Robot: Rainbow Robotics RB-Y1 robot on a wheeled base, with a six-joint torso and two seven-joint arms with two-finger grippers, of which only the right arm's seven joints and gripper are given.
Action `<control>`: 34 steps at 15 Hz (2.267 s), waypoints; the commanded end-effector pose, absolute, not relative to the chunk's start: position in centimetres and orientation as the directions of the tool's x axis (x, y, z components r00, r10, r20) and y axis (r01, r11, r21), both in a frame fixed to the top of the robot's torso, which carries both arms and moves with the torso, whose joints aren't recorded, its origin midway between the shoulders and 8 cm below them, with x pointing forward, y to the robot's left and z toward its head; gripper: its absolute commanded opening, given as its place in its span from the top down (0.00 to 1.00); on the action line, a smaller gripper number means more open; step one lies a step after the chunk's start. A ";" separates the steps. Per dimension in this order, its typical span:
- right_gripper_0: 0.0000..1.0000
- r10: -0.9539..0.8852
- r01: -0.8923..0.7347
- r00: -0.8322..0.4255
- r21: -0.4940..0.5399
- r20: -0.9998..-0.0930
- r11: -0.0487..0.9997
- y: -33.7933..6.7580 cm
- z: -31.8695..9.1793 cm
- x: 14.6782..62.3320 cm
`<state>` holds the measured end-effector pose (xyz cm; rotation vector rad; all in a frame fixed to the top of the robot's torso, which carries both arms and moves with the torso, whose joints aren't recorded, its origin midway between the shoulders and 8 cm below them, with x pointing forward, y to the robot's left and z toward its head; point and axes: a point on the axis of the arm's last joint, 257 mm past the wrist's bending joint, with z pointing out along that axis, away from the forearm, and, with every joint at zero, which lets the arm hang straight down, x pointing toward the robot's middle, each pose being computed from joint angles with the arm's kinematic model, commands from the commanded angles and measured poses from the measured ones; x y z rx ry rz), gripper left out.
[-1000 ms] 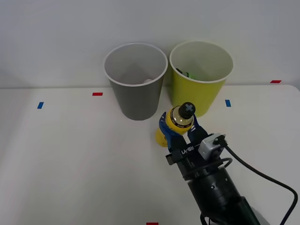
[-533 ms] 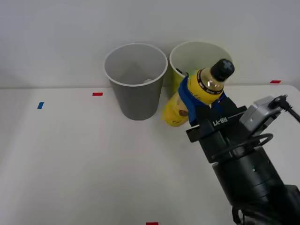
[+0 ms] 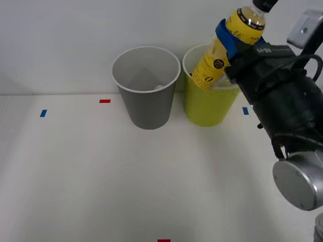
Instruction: Put cans in the gray bin, plastic bottles in the light green bin
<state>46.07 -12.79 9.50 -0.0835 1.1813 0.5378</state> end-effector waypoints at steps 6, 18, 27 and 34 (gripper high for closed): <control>1.00 0.290 -0.332 0.236 0.204 -0.928 0.921 -16.9 8.5 58.1; 0.52 0.180 -0.274 0.236 0.113 -0.955 0.955 -16.3 6.3 63.0; 0.00 0.245 -0.329 0.278 0.148 -0.929 0.933 -14.9 7.4 62.3; 0.00 0.249 -0.359 0.376 0.108 -0.892 0.927 -16.7 8.2 59.3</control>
